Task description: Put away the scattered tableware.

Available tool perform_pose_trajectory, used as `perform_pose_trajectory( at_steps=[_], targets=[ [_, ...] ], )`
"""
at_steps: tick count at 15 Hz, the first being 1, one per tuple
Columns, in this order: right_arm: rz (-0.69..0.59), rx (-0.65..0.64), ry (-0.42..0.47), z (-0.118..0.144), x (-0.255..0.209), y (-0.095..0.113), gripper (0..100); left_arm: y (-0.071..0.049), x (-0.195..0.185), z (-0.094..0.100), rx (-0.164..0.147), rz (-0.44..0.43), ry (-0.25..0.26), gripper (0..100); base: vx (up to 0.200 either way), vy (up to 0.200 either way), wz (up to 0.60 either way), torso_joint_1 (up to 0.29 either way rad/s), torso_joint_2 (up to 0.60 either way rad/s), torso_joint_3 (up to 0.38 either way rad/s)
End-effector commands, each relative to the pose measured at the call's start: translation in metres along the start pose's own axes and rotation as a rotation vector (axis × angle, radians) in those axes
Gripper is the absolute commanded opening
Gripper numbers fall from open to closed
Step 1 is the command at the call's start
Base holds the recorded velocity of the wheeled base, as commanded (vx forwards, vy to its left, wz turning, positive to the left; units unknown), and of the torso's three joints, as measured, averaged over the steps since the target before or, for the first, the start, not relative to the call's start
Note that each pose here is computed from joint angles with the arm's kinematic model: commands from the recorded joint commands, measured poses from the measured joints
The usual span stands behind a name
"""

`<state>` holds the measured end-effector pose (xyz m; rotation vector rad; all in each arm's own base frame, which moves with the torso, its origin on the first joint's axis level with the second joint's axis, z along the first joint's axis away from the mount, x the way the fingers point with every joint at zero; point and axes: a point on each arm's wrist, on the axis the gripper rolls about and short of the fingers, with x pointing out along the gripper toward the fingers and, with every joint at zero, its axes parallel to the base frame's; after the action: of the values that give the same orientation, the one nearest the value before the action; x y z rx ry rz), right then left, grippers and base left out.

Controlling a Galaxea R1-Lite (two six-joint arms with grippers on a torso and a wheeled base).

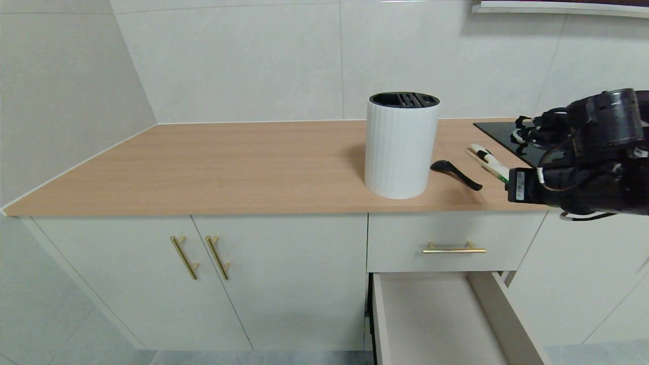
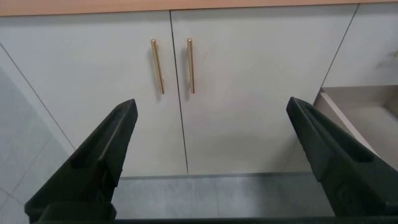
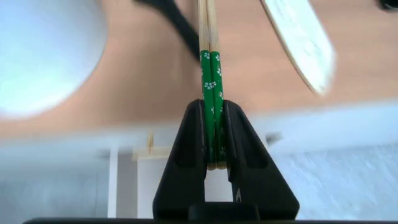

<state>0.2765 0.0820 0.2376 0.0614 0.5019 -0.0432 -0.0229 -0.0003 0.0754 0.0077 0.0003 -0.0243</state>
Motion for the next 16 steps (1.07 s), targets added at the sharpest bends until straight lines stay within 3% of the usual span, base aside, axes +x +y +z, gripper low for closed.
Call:
perform_pose_trajectory(
  at_steps=[1, 5, 9, 16],
  targets=[
    [0.086, -0.019, -0.008, -0.006, -0.059, -0.006, 0, 0.000, 0.000, 0.000, 0.000, 0.000, 0.001, 100, 0.000, 0.000, 0.00, 0.000, 0.00, 0.000],
    [0.166, -0.061, 0.125, -0.022, -0.096, -0.015, 0, 0.000, 0.000, 0.000, 0.000, 0.000, 0.001, 100, 0.000, 0.000, 0.00, 0.000, 0.00, 0.000],
    [0.344, -0.073, 0.138, -0.032, -0.121, -0.021, 0, 0.000, 0.000, 0.000, 0.000, 0.000, 0.001, 100, 0.000, 0.000, 0.00, 0.000, 0.00, 0.000],
    [0.423, -0.167, 0.216, -0.053, -0.117, -0.006, 0, 0.000, 0.000, 0.000, 0.000, 0.000, 0.001, 100, 0.000, 0.000, 0.00, 0.000, 0.00, 0.000]
  ],
)
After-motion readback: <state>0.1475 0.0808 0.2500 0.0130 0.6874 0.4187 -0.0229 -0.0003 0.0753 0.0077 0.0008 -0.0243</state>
